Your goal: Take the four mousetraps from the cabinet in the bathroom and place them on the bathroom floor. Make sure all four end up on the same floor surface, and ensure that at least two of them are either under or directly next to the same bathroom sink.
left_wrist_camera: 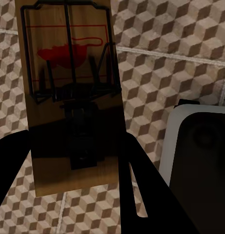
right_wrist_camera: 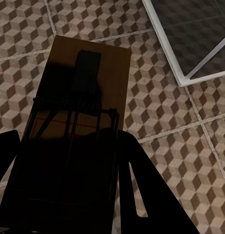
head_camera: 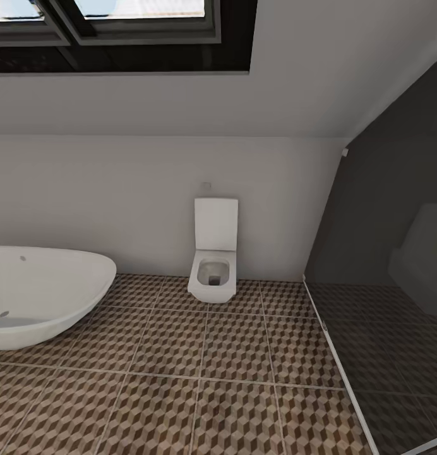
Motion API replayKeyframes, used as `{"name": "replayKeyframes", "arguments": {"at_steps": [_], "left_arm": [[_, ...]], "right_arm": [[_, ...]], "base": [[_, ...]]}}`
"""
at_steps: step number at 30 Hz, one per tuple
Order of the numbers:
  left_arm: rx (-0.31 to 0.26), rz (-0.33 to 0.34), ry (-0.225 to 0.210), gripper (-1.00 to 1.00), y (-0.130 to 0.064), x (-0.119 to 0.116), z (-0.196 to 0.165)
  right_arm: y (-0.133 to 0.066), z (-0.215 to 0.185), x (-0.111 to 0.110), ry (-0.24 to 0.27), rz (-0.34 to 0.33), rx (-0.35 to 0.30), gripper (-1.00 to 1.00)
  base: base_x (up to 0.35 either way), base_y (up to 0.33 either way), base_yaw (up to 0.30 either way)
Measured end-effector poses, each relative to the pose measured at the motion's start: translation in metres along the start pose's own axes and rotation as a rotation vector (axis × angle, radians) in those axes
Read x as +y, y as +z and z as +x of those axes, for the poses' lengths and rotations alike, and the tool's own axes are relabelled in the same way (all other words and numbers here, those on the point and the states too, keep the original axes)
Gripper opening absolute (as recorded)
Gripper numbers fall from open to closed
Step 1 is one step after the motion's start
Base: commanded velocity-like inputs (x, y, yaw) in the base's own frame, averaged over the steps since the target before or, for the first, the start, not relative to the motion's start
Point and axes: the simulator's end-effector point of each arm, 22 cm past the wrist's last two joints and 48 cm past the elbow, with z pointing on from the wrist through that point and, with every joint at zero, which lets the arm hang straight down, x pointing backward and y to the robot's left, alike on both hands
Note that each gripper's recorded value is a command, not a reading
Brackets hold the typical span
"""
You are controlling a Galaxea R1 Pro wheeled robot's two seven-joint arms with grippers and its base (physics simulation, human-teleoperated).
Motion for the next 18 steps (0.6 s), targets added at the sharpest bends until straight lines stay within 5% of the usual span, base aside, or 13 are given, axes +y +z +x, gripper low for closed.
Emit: {"name": "replayKeyframes", "arguments": {"at_steps": [18], "left_arm": [[0.0, 0.0, 0.0, -1.0, 0.0, 0.0, 0.0]], "right_arm": [[0.0, 0.0001, 0.0, 0.0, 0.0, 0.0, -1.0]], "base": [[0.0, 0.0, 0.0]]}}
